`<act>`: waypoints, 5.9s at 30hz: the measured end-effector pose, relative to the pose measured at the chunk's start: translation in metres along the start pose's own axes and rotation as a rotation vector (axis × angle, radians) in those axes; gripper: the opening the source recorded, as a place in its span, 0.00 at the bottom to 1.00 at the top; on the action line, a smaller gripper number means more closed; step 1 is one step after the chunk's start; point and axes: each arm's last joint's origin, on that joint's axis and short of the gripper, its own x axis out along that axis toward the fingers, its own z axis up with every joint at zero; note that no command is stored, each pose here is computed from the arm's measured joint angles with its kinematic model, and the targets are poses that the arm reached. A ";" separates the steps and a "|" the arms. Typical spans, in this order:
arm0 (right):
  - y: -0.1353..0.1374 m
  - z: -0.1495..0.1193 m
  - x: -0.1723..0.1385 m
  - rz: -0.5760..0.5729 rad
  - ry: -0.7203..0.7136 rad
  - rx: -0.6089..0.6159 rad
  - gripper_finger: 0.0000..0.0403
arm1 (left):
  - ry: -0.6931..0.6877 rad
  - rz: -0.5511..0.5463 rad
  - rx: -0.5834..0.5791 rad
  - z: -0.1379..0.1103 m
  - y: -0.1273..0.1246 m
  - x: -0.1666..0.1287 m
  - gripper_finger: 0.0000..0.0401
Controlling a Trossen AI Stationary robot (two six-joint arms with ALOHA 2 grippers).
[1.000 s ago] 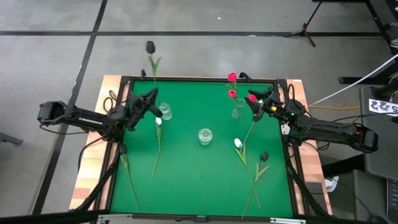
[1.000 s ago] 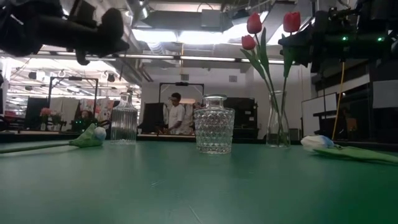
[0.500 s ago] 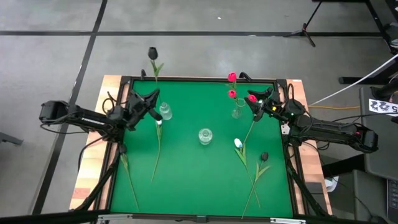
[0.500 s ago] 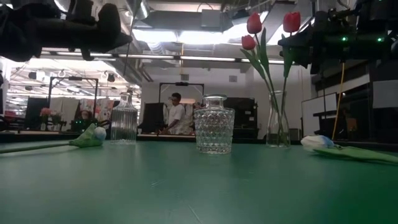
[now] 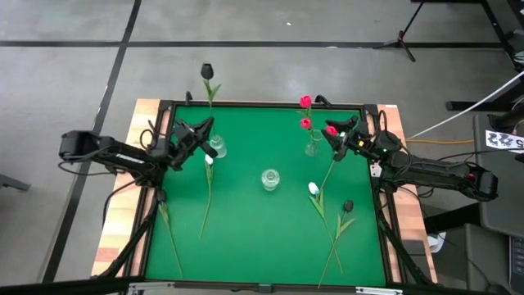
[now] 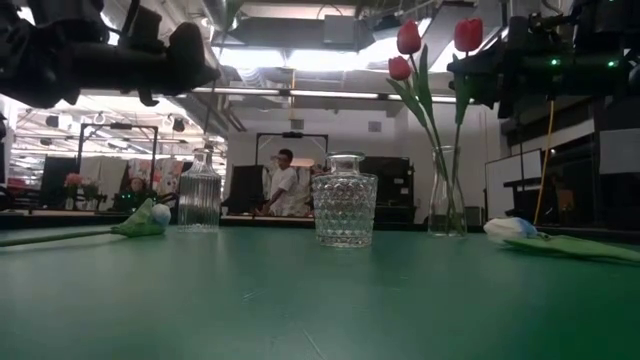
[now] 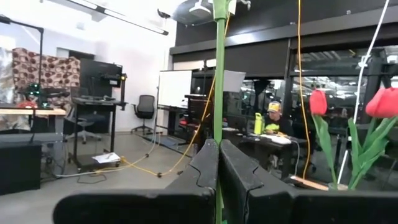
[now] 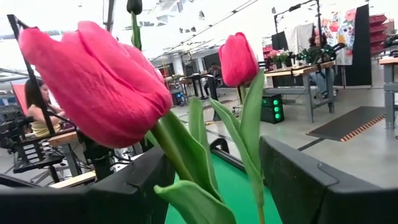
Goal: Sort flowers into vase by color
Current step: Put the top black tulip into the left transparent vase, then put the left black tulip into the left transparent vase
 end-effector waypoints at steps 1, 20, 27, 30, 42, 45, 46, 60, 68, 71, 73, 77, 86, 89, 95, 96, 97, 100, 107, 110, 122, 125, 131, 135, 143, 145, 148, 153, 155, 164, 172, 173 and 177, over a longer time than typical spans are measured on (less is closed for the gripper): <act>0.000 0.000 0.000 0.004 0.001 0.000 0.57 | 0.001 0.000 0.001 -0.001 0.000 0.000 0.00; 0.000 -0.002 0.000 0.007 0.026 0.002 0.57 | 0.010 -0.003 0.085 -0.015 -0.005 0.003 0.00; -0.001 -0.006 0.000 -0.001 0.067 0.001 0.57 | 0.030 -0.006 0.088 -0.022 0.001 -0.005 0.00; -0.001 -0.008 0.000 -0.004 0.079 -0.002 0.57 | 0.045 -0.007 0.095 -0.025 0.004 -0.009 0.00; -0.001 -0.007 0.000 -0.004 0.075 -0.024 0.57 | 0.065 -0.005 0.090 -0.030 0.005 -0.008 0.00; -0.001 -0.007 0.000 -0.004 0.075 -0.026 0.57 | 0.092 -0.006 0.080 -0.036 0.004 -0.008 0.00; -0.001 -0.007 0.000 -0.004 0.075 -0.026 0.57 | 0.102 -0.008 0.083 -0.038 0.004 -0.008 0.00; -0.001 -0.007 0.000 -0.002 0.075 -0.037 0.57 | 0.190 -0.001 0.064 -0.057 0.002 -0.009 0.00; -0.001 -0.007 0.000 -0.009 0.073 -0.054 0.57 | 0.193 0.005 0.047 -0.057 0.002 -0.009 0.00; -0.001 -0.007 0.000 -0.009 0.073 -0.055 0.57 | 0.196 0.007 0.037 -0.058 0.003 -0.009 0.00; -0.001 -0.007 0.000 -0.009 0.073 -0.056 0.57 | 0.207 0.006 0.046 -0.059 0.003 -0.009 0.02; -0.001 -0.007 0.000 -0.001 0.075 -0.057 0.57 | 0.232 0.000 0.056 -0.062 0.002 -0.010 0.09; 0.000 -0.007 0.000 0.025 0.079 -0.056 0.57 | 0.266 -0.046 0.113 -0.065 -0.003 -0.015 0.36; 0.000 -0.007 0.000 0.025 0.079 -0.056 0.57 | 0.266 -0.046 0.113 -0.065 -0.003 -0.015 0.45; 0.000 -0.007 0.000 0.025 0.079 -0.056 0.57 | 0.233 -0.046 0.112 -0.058 -0.003 -0.014 0.58; 0.000 -0.007 0.000 0.025 0.079 -0.056 0.57 | 0.222 -0.048 0.116 -0.056 -0.003 -0.014 0.59; 0.000 -0.007 0.000 0.025 0.079 -0.056 0.57 | 0.211 -0.048 0.125 -0.053 -0.004 -0.014 0.60; 0.000 -0.007 0.000 0.026 0.077 -0.056 0.57 | 0.173 -0.011 0.158 -0.043 -0.005 -0.016 0.61; 0.000 -0.006 0.000 0.027 0.071 -0.056 0.57 | 0.180 0.105 0.218 -0.021 -0.009 -0.022 0.61; 0.000 -0.006 0.000 0.027 0.071 -0.056 0.57 | 0.218 0.148 0.287 -0.008 -0.017 -0.021 0.61; 0.000 -0.003 0.000 0.032 0.038 -0.057 0.57 | 0.373 0.159 0.269 0.038 -0.015 -0.017 0.61; 0.000 -0.003 0.000 0.031 0.038 -0.057 0.57 | 0.432 0.110 0.254 0.049 -0.014 -0.017 0.61; 0.001 -0.001 0.000 0.034 0.018 -0.057 0.57 | 0.582 0.049 0.206 0.074 -0.011 -0.016 0.61; 0.001 -0.001 0.000 0.034 0.018 -0.057 0.57 | 0.658 0.009 0.148 0.088 -0.011 -0.016 0.61; 0.001 -0.001 0.000 0.034 0.018 -0.068 0.57 | 0.858 -0.045 -0.036 0.106 -0.006 -0.022 0.61; 0.001 -0.001 0.000 0.034 0.017 -0.078 0.57 | 0.941 -0.067 -0.074 0.107 -0.004 -0.025 0.61; 0.001 -0.001 0.000 0.033 0.017 -0.080 0.57 | 1.093 -0.120 -0.157 0.104 -0.003 -0.032 0.61; 0.001 -0.001 0.000 0.033 0.018 -0.086 0.57 | 1.361 -0.137 -0.335 0.096 -0.008 -0.039 0.60; 0.001 -0.001 0.000 0.033 0.018 -0.102 0.57 | 1.462 -0.089 -0.395 0.091 -0.012 -0.041 0.59; 0.001 -0.002 0.000 0.036 0.019 -0.108 0.57 | 1.807 0.279 -0.560 0.063 -0.051 -0.060 0.52; 0.001 -0.002 0.000 0.043 0.022 -0.107 0.57 | 1.896 0.506 -0.463 0.043 -0.087 -0.102 0.47; 0.001 -0.002 0.000 0.043 0.022 -0.107 0.57 | 1.898 0.528 -0.458 0.041 -0.091 -0.108 0.47; 0.001 -0.002 0.000 0.044 0.022 -0.107 0.57 | 1.905 0.611 -0.489 0.036 -0.103 -0.128 0.47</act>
